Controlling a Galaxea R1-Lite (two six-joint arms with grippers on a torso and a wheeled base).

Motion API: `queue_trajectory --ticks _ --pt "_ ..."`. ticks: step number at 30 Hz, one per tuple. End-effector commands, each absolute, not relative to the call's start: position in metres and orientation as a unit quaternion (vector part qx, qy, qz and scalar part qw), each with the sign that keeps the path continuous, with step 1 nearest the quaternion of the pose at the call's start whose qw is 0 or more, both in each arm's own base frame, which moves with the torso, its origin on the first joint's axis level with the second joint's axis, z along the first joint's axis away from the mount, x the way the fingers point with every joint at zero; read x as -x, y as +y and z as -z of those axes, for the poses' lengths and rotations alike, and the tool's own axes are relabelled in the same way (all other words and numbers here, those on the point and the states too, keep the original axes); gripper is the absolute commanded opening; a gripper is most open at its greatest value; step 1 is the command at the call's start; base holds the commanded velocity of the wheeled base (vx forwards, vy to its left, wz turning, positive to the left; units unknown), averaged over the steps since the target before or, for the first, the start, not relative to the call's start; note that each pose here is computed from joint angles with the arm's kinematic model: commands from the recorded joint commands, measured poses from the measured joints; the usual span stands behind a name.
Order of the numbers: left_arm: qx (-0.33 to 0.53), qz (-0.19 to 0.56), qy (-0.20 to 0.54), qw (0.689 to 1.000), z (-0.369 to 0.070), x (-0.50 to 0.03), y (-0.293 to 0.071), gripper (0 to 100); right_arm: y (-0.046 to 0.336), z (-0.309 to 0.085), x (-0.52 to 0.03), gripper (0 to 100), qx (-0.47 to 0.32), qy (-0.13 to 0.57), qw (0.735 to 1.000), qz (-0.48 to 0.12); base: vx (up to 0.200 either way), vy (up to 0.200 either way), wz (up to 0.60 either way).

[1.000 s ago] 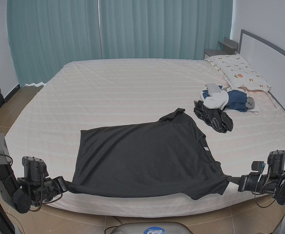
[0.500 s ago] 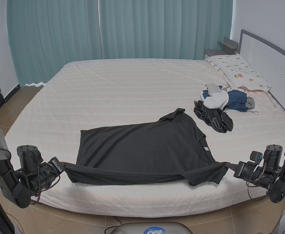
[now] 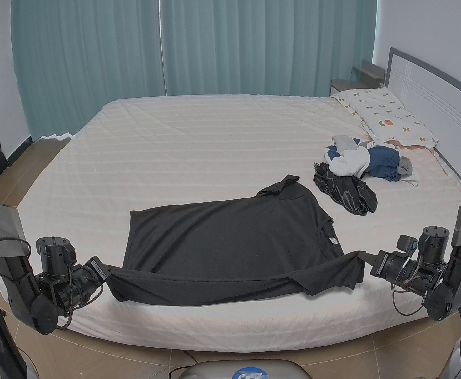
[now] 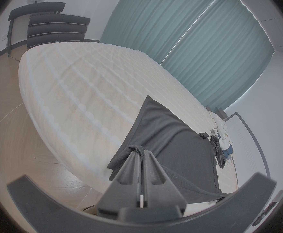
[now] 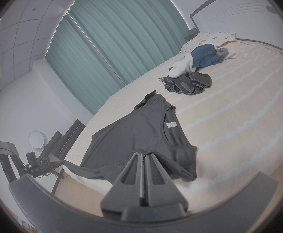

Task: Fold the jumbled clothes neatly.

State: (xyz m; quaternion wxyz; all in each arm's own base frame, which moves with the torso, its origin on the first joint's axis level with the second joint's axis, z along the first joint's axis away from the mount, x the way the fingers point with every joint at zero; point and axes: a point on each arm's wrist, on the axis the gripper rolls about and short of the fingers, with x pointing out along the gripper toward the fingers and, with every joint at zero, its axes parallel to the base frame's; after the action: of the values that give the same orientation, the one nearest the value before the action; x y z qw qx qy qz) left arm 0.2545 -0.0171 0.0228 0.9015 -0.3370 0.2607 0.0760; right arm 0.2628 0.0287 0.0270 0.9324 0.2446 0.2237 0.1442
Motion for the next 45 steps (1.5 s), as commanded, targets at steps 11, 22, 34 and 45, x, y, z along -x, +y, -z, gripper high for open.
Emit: queue_trajectory --ticks 11,22,34,45 --pt "0.338 -0.072 0.247 0.905 -0.010 -0.289 -0.021 0 0.030 -0.004 -0.302 0 -0.244 0.209 0.936 -0.144 0.000 0.000 0.00" --pt "0.336 -0.102 0.219 0.910 0.007 -0.322 -0.021 0 0.033 0.013 -0.330 0 -0.241 0.195 0.942 -0.130 0.000 0.000 0.00" --pt "0.334 -0.106 0.228 0.908 0.026 -0.336 -0.022 0 0.037 0.026 -0.346 0 -0.240 0.193 0.942 -0.134 0.000 0.000 0.00" --pt "0.345 -0.106 0.220 0.906 0.041 -0.355 -0.023 0 0.046 0.049 -0.363 0 -0.238 0.190 0.945 -0.118 0.000 0.000 0.00"
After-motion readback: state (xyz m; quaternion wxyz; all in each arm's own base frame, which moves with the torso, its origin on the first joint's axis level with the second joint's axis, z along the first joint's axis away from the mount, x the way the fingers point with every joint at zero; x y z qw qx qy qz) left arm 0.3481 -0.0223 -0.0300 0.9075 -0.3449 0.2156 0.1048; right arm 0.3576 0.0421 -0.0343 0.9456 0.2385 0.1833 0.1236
